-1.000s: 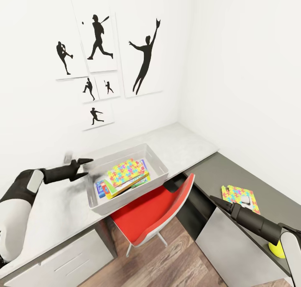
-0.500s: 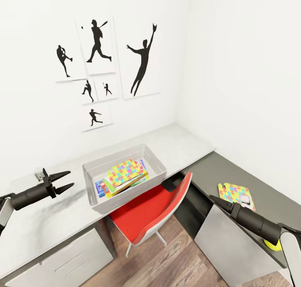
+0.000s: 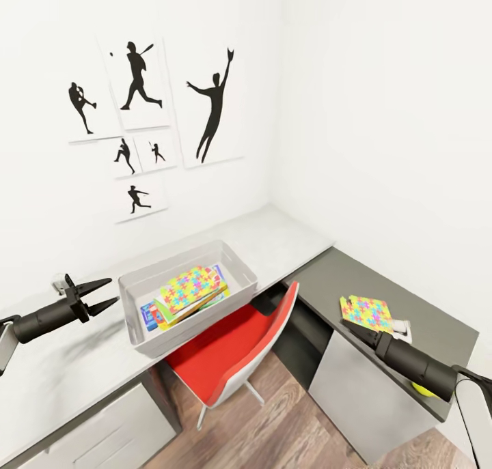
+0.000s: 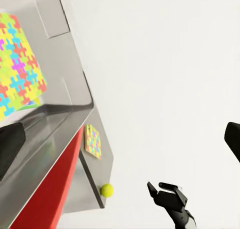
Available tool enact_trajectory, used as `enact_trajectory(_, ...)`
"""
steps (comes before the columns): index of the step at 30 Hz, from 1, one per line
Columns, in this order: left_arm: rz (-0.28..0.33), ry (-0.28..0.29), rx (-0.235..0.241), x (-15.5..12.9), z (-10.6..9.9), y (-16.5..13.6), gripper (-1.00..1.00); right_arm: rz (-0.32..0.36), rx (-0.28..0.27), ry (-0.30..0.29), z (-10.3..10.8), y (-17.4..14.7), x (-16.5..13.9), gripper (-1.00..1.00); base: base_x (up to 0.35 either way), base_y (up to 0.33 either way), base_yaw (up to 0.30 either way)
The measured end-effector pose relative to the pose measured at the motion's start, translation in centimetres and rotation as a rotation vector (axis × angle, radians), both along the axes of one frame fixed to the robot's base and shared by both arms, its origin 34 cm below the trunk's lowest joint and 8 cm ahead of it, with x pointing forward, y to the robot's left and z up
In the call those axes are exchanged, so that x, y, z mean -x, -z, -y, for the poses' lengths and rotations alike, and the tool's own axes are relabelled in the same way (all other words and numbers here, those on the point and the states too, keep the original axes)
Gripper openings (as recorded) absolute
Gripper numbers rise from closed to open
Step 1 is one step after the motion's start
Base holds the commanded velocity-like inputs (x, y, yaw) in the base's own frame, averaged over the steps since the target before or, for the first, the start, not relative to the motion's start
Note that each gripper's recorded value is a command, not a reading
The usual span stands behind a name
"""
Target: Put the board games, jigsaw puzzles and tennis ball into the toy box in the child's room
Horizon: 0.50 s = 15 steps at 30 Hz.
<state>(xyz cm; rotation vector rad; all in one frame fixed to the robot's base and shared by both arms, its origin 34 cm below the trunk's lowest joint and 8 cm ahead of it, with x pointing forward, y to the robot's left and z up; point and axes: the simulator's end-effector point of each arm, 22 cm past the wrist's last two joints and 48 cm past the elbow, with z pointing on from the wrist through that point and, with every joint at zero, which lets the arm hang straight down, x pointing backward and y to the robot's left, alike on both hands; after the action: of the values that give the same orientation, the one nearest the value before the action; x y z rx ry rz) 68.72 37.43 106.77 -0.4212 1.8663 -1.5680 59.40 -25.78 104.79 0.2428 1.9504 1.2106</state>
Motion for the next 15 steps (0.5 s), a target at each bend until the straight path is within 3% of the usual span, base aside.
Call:
enact_trajectory(9,0.017,0.001,0.000,0.1,0.0,-0.8,1.00,0.016,0.000,0.003,0.0,-0.7,0.0,1.00,-0.022,-0.044,-0.196)
enact_trajectory(15,0.030,0.002,0.003,0.1,0.0,-1.4,1.00,0.025,-0.003,0.004,0.0,-1.1,0.0,1.00,-0.209,-0.028,-0.197)
